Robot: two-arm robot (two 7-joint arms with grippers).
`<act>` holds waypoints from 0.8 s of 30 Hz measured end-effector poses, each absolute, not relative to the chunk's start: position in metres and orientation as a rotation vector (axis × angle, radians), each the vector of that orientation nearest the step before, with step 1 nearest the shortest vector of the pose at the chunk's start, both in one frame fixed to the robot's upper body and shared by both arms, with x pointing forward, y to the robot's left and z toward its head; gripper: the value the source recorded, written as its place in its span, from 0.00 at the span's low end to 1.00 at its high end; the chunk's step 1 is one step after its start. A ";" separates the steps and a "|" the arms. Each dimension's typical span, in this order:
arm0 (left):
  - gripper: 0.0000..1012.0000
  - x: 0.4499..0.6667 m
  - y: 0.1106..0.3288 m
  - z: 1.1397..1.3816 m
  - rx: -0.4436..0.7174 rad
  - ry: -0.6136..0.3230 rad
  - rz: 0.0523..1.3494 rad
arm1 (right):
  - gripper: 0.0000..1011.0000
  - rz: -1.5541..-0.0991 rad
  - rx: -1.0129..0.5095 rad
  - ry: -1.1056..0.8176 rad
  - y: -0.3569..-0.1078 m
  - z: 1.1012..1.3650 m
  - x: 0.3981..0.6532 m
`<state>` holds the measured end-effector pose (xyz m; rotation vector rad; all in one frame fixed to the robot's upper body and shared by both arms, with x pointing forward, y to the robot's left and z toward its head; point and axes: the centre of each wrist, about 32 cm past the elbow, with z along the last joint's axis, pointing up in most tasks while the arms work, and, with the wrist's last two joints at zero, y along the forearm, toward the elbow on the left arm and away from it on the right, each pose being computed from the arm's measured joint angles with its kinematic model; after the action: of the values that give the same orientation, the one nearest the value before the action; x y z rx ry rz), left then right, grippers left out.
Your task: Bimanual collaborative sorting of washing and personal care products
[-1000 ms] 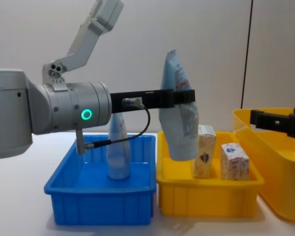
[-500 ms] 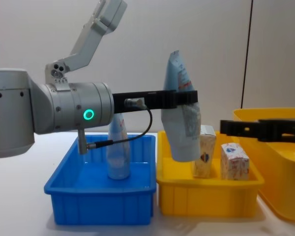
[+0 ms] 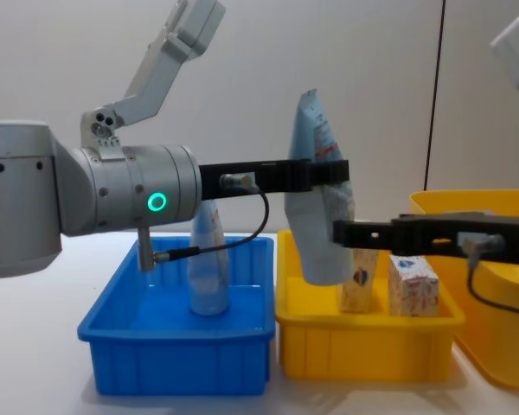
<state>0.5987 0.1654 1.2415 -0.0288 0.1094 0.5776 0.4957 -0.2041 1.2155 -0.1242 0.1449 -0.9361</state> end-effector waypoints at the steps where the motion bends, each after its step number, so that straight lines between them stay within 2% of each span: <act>1: 0.36 0.599 0.165 1.242 -0.029 0.109 0.577 | 0.99 -0.932 -0.125 0.140 -0.202 1.215 0.498; 17: 0.36 0.599 0.165 1.242 -0.028 0.109 0.577 | 0.99 -0.887 -0.151 0.063 -0.168 1.200 0.526; 24: 0.36 0.599 0.165 1.242 -0.029 0.109 0.577 | 0.83 -0.878 -0.158 0.043 -0.160 1.197 0.532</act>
<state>0.5988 0.1653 1.2418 -0.0287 0.1086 0.5768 0.5319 -0.1605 1.1973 -0.1584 0.0427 -0.8777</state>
